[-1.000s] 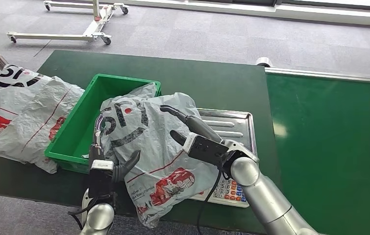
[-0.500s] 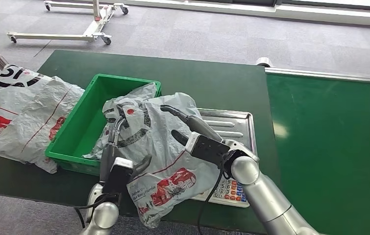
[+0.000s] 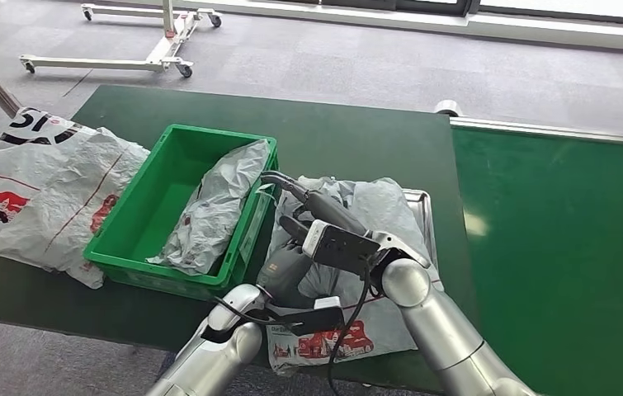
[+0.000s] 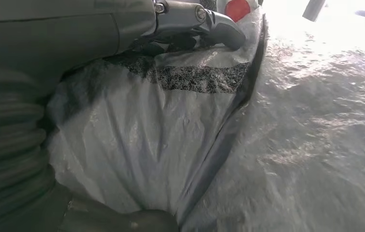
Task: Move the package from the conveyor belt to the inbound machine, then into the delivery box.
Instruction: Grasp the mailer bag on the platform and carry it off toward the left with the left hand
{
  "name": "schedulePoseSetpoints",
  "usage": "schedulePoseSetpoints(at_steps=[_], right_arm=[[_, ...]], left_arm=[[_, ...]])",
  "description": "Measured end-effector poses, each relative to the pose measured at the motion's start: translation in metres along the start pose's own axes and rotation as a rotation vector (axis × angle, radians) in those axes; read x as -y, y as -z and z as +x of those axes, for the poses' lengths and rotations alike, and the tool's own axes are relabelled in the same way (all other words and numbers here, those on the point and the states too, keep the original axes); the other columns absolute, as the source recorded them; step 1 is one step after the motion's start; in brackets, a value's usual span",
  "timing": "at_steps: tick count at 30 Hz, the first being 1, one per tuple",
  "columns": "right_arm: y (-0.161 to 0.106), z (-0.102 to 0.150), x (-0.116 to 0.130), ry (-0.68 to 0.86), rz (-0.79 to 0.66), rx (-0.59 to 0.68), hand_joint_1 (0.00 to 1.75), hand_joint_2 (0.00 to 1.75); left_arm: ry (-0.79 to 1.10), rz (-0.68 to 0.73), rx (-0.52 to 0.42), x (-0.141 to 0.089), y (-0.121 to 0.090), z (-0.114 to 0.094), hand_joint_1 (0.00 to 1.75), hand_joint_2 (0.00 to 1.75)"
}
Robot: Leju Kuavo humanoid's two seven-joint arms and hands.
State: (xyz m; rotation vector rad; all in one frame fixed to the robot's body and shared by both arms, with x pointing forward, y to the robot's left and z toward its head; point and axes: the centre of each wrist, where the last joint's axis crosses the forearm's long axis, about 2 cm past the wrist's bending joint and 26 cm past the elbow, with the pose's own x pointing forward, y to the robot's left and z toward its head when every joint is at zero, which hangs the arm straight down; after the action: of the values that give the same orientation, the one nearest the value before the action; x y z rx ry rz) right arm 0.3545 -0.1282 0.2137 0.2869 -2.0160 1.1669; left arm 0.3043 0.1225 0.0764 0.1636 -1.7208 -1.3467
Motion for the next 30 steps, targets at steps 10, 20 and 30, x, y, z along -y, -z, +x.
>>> schedulePoseSetpoints(at_steps=[10,20,30], right_arm=[[0.0,0.0,0.0,0.0,-0.002,-0.001,0.0,0.0],[-0.005,-0.003,-0.003,0.007,-0.017,-0.017,0.0,0.0],[-0.013,-0.006,-0.007,0.017,-0.038,-0.038,0.0,0.0]], left_arm=[[-0.015,-0.035,0.007,0.002,0.002,-0.001,1.68,1.75],[-0.037,0.076,-0.001,-0.002,0.0,-0.003,1.75,1.75],[-0.057,0.221,-0.014,-0.016,-0.009,-0.008,1.75,1.75]])
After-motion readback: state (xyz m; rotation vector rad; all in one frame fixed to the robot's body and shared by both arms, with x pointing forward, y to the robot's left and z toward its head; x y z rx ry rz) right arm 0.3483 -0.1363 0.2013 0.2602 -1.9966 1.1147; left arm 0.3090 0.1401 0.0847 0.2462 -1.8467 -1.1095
